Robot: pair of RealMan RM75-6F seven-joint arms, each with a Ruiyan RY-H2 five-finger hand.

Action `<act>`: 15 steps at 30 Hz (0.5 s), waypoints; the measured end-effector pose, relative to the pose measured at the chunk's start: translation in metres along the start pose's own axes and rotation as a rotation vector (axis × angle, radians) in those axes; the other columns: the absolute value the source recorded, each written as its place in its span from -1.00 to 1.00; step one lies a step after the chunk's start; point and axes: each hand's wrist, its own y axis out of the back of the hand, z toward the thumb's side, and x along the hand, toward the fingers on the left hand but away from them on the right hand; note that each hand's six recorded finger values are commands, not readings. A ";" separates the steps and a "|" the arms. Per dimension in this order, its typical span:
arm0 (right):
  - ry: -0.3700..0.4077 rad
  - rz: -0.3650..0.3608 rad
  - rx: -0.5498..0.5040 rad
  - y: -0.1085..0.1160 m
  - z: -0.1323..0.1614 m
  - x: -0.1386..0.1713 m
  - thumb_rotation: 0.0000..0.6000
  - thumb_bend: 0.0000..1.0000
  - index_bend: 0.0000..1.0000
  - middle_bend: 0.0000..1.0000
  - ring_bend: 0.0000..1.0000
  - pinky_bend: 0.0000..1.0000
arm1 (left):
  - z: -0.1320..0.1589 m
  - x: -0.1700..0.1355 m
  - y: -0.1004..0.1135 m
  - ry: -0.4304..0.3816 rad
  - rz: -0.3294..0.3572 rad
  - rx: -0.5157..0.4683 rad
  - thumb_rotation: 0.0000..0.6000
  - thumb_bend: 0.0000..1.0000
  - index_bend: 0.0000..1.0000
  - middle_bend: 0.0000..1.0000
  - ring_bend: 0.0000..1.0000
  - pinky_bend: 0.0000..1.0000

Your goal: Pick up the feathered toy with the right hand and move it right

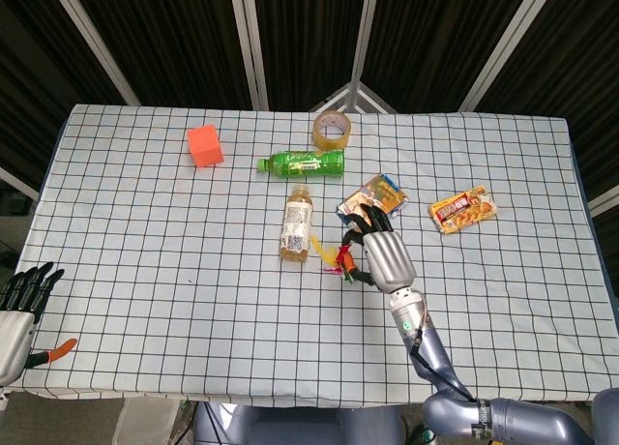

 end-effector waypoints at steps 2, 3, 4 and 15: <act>-0.023 -0.015 0.010 0.009 -0.010 0.000 1.00 0.12 0.35 -0.53 -1.00 -1.00 | 0.000 0.000 0.000 -0.001 0.000 0.002 1.00 -1.00 -1.00 -1.00 -1.00 -1.00; -0.045 -0.025 0.014 0.016 -0.018 0.001 1.00 0.12 0.35 -0.53 -1.00 -1.00 | 0.001 0.000 0.000 -0.002 0.001 0.003 1.00 -1.00 -1.00 -1.00 -1.00 -1.00; -0.061 -0.030 0.017 0.020 -0.025 0.002 1.00 0.12 0.35 -0.53 -1.00 -1.00 | 0.001 0.000 -0.001 -0.003 0.001 0.005 1.00 -1.00 -1.00 -1.00 -1.00 -1.00; -0.141 -0.047 0.014 0.041 -0.063 0.016 1.00 0.12 0.35 -0.53 -1.00 -1.00 | 0.003 -0.001 -0.002 -0.003 0.007 0.010 1.00 -1.00 -1.00 -1.00 -1.00 -1.00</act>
